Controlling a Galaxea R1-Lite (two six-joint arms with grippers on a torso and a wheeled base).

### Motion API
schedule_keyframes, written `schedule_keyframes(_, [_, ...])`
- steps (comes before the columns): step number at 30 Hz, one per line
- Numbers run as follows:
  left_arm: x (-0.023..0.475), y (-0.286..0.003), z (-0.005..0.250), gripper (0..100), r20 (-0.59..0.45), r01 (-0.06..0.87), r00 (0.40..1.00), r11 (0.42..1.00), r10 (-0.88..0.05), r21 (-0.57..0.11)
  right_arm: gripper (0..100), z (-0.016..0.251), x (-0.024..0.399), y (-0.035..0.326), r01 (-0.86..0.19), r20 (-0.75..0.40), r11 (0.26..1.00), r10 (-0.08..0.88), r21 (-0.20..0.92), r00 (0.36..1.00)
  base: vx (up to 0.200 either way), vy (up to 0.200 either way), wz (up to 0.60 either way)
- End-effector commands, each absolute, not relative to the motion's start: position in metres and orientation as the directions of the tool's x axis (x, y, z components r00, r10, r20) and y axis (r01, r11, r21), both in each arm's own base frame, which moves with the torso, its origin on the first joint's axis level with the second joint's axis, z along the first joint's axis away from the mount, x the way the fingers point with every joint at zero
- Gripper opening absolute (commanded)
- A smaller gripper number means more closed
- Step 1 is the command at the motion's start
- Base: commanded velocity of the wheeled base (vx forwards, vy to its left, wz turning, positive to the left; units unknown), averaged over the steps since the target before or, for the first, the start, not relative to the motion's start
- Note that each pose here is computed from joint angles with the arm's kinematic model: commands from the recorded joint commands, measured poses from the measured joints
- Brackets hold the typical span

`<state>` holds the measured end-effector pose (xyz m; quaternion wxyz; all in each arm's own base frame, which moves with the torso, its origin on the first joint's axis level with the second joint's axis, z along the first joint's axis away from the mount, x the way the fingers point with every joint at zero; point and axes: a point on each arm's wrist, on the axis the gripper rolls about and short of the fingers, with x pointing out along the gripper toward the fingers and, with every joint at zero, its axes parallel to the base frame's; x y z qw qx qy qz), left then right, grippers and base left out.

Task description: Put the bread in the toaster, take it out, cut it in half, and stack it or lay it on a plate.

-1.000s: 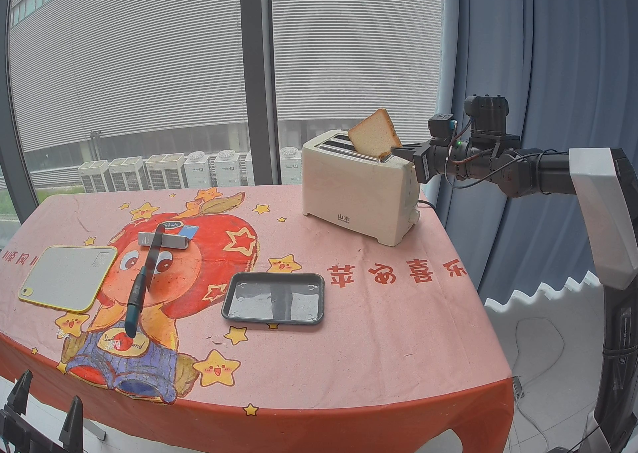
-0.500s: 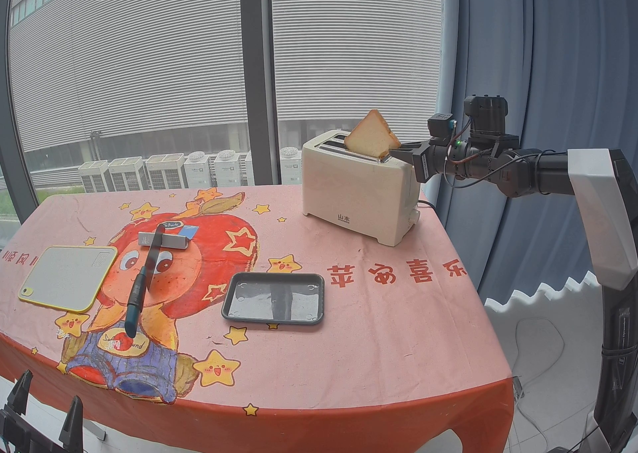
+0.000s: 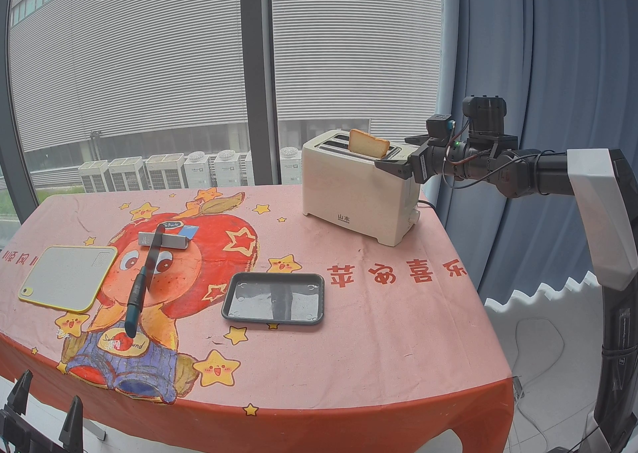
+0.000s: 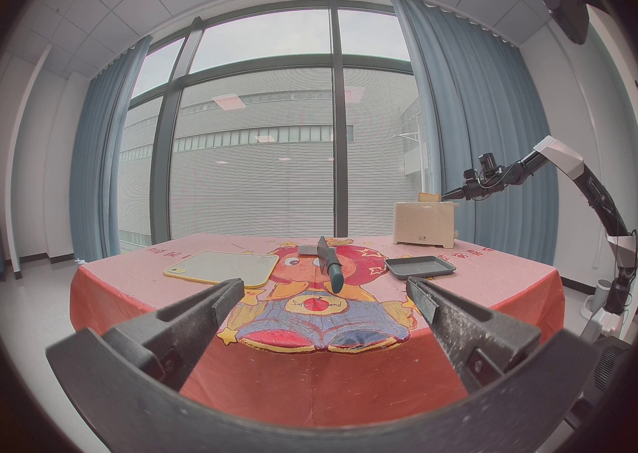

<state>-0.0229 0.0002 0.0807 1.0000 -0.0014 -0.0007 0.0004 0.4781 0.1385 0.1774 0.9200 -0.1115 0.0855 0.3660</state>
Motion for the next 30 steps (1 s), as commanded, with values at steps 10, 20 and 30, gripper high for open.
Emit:
schedule_keyframes(10, [-0.023, 0.000, 0.076, 100, -0.003, -0.002, 1.000, 1.000, 0.002, -0.003, 100, 0.202, 0.460, 0.134, -0.654, -0.224, 0.743, 0.620, -0.141, 0.752, 0.000, 0.000, 0.00])
schedule_keyframes(20, [-0.023, 0.000, 0.076, 100, -0.003, -0.003, 1.000, 1.000, 0.003, -0.003, 100, 0.214, 0.413, 0.122, -0.595, -0.295, 0.797, 0.547, -0.102, 0.784, 0.000, 0.000, 0.00])
schedule_keyframes(30, [-0.023, 0.000, 0.076, 100, -0.003, -0.002, 1.000, 1.000, 0.002, -0.003, 100, 0.221, 0.401, 0.105, -0.563, -0.296, 0.822, 0.519, -0.083, 0.802, -0.040, 0.000, 0.00])
